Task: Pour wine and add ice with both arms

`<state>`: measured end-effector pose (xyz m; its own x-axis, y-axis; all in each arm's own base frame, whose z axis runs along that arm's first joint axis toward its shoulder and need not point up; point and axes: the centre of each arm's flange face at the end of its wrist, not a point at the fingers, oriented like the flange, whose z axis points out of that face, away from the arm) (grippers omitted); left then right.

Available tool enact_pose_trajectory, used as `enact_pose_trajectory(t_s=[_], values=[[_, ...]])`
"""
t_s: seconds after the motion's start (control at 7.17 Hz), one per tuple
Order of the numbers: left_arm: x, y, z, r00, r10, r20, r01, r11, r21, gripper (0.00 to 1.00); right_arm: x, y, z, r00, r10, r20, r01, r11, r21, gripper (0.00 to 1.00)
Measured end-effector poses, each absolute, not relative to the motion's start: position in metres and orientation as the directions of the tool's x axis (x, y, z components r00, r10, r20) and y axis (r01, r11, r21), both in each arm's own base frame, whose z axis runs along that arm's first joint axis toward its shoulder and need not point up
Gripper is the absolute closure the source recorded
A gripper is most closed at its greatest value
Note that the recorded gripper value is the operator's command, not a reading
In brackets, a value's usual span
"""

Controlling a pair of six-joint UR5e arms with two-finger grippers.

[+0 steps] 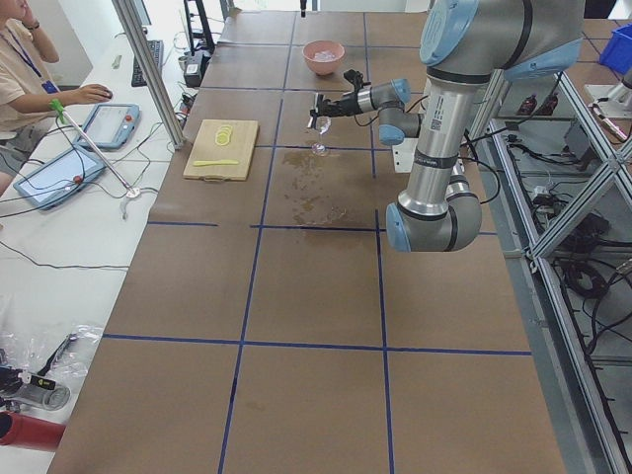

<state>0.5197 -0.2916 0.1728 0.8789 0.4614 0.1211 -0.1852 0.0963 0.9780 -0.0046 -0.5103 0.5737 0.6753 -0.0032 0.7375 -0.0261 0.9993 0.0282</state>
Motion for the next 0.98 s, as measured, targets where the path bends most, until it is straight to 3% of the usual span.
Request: enact_pose_trajectory(t_s=[0.98], values=[[0.5150, -0.2982, 0.1654, 0.839, 0.477, 0.263, -0.326, 0.052, 0.944, 1.00, -0.0078, -0.5106, 0.5706, 0.641, -0.006, 0.767, -0.018, 1.000, 0.023, 0.00]])
